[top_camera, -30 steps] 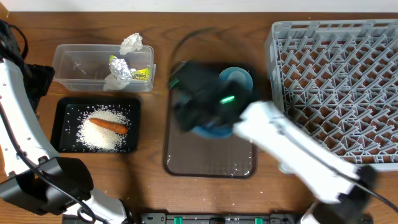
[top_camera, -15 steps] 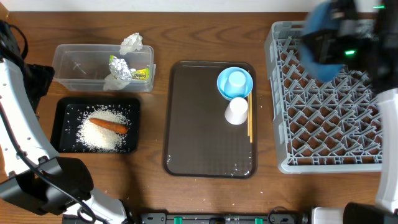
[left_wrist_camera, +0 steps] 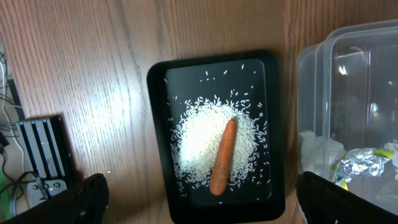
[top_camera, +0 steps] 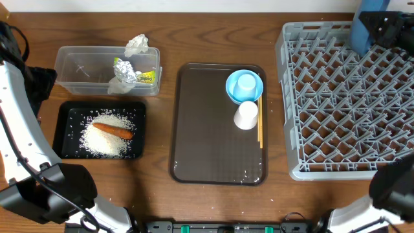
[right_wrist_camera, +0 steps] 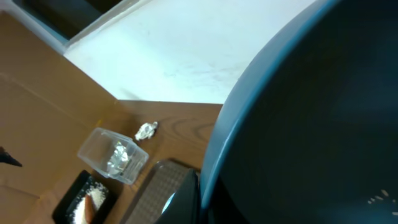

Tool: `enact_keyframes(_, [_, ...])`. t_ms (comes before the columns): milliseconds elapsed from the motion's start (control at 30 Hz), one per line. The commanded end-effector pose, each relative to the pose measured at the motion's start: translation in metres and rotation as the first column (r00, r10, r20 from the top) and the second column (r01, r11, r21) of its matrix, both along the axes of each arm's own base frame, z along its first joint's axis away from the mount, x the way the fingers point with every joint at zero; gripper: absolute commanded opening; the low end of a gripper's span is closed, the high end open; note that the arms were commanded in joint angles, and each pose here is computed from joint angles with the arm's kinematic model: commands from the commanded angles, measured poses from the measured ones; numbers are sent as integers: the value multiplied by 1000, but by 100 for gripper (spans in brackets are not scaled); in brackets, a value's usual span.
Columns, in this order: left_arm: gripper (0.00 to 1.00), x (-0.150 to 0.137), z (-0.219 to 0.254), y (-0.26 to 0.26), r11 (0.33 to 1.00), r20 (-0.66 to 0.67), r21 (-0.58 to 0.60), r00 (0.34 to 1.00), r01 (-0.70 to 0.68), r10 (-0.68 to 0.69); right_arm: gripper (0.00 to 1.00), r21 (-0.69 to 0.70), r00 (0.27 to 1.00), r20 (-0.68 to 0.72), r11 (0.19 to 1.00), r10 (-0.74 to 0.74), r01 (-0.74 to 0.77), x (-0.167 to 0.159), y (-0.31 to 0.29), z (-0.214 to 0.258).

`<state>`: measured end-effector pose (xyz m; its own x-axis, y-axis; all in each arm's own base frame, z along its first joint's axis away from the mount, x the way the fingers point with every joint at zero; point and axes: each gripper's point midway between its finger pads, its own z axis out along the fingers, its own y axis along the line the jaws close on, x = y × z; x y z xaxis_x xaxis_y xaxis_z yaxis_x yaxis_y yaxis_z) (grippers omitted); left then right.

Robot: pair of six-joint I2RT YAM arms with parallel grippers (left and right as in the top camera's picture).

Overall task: Sort waste into correct bins and load items into the dishwasher rack
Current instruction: 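Lift the blue plate and carry it right to the dish rack, then lower the blue plate into the rack's back corner and release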

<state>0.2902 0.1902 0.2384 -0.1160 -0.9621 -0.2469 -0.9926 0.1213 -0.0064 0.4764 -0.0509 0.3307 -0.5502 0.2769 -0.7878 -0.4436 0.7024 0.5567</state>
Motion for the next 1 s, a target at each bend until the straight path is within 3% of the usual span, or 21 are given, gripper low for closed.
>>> enact_keyframes(0, [98,-3,2,4,1000,-5,18,1000,-11,11,1,100,995,7,990,95,-95,7,-3,-16])
enact_keyframes(233, [98,-3,2,4,1000,-5,18,1000,-11,11,1,184,979,59,962,193,-201,12,-13,-36])
enact_keyframes(733, [98,-3,2,4,1000,-5,18,1000,-11,11,1,253,996,-31,964,88,-77,-2,-63,-54])
enact_keyframes(967, [98,-3,2,4,1000,-5,18,1000,-11,11,1,279,991,1,951,137,-132,-8,-55,-49])
